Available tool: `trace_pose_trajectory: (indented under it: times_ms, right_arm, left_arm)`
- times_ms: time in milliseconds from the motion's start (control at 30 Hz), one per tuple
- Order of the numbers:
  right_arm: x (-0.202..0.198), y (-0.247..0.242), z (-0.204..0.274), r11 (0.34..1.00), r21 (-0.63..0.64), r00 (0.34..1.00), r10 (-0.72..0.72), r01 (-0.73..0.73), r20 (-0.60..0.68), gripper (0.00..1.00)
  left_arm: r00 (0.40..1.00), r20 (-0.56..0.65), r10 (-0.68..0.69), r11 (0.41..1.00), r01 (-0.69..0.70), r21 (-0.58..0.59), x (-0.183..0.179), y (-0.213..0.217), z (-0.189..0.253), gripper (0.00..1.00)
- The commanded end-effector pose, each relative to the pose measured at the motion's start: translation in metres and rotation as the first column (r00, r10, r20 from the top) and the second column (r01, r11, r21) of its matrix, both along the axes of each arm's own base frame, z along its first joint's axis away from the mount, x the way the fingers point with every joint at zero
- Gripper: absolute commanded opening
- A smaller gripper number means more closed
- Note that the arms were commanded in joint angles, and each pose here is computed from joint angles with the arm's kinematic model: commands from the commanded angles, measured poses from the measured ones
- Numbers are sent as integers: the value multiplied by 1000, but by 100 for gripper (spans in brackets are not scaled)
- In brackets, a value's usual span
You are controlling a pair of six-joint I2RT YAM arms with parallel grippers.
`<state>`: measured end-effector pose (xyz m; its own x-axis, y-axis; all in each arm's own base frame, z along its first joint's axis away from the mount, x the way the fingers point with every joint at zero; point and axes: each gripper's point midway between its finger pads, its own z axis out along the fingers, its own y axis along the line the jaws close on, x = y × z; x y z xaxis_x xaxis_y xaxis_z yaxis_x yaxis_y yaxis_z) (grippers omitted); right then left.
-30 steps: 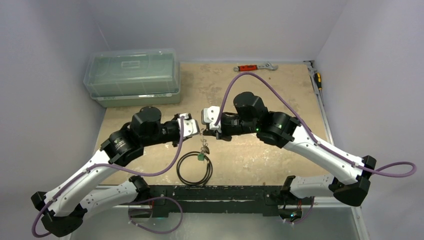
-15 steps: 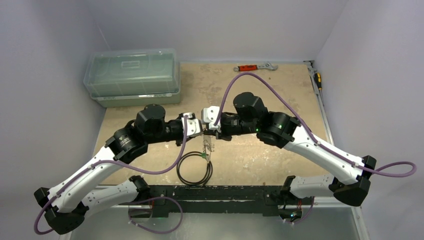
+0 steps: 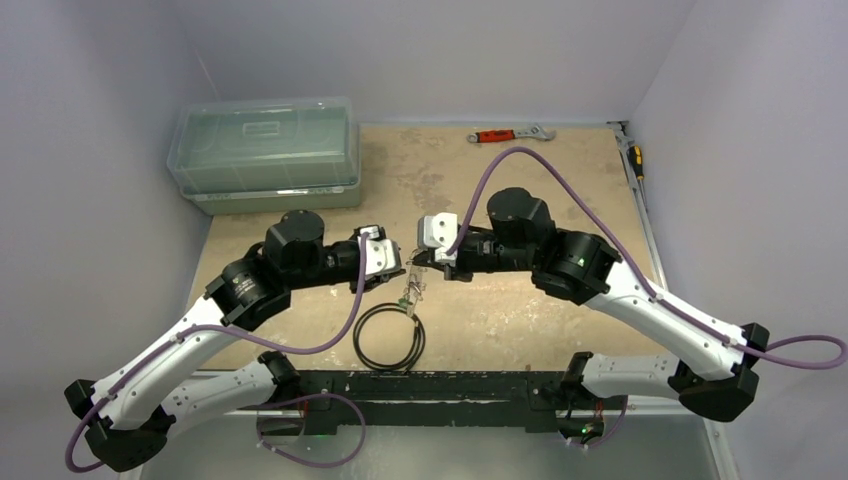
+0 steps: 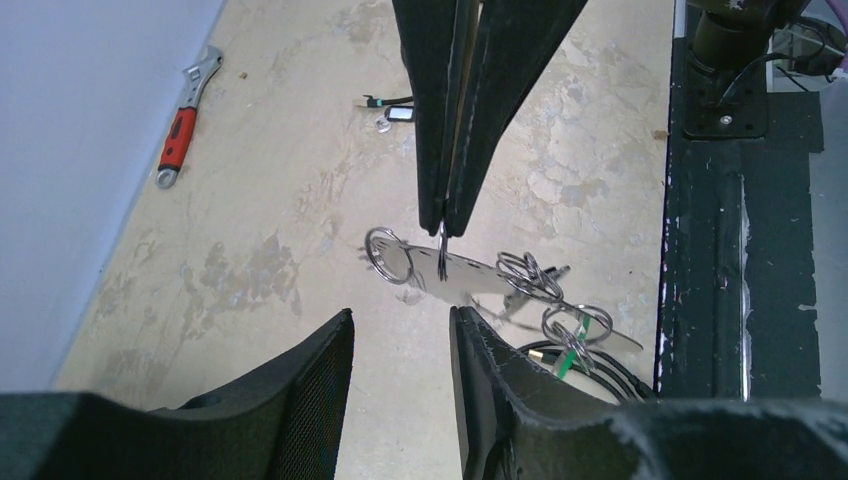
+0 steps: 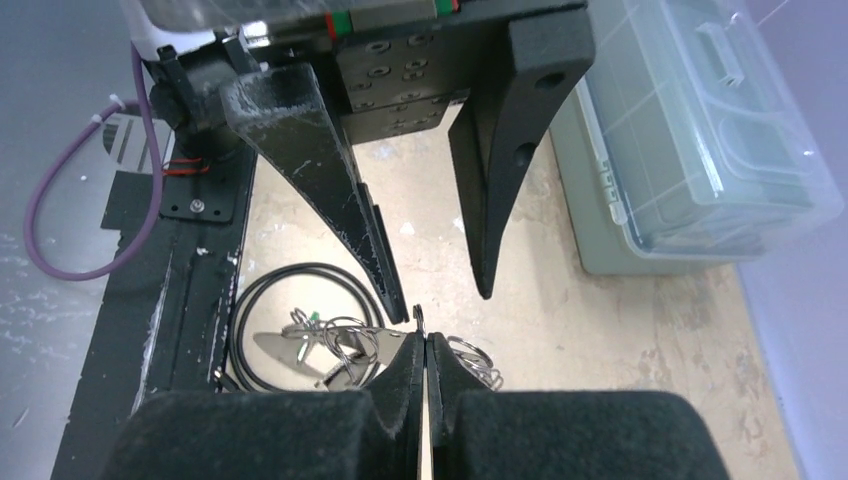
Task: Put the keys on the keyring
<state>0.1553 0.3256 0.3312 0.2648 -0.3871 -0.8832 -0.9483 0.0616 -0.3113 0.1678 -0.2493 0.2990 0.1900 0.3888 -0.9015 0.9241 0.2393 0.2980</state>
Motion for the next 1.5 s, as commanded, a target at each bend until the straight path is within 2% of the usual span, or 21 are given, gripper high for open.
trace_pose_trajectory:
  times_ms: [0,267,600,833,933,967,1100,1233,1433,1467]
  right_arm:
    - [5,3,26,996,88,998,-19,14,56,0]
    - [15,10,11,998,40,999,-40,38,37,0]
    - [12,13,11,999,45,999,-22,21,29,0]
    - [13,11,11,999,42,999,-30,28,28,0]
    - [13,10,11,999,43,999,-32,31,30,0]
    - [12,10,12,998,45,999,-34,32,31,0]
    - [14,9,12,998,42,998,-46,45,32,0]
    - [16,9,11,998,40,998,-55,54,35,0]
    - [16,9,12,998,42,998,-55,53,32,0]
    - [16,9,11,998,41,998,-56,54,32,0]
  left_arm:
    - [999,-8,-42,998,42,-40,-9,-5,11,40]
    - [998,-9,-62,994,61,-89,-10,-12,21,33]
    - [998,-19,-56,995,54,-89,-5,-17,13,17]
    - [999,-36,-21,998,19,-63,1,-16,8,18]
    - [999,-41,2,999,-4,-54,4,-14,8,15]
    - [999,-42,8,999,-10,-51,5,-13,7,16]
    - [999,-26,22,998,-23,-53,5,-9,12,35]
    - [999,-6,33,997,-34,-73,5,-6,20,38]
    - [999,-16,40,997,-41,-62,5,-5,17,19]
    - [999,-19,41,997,-42,-59,6,-5,16,19]
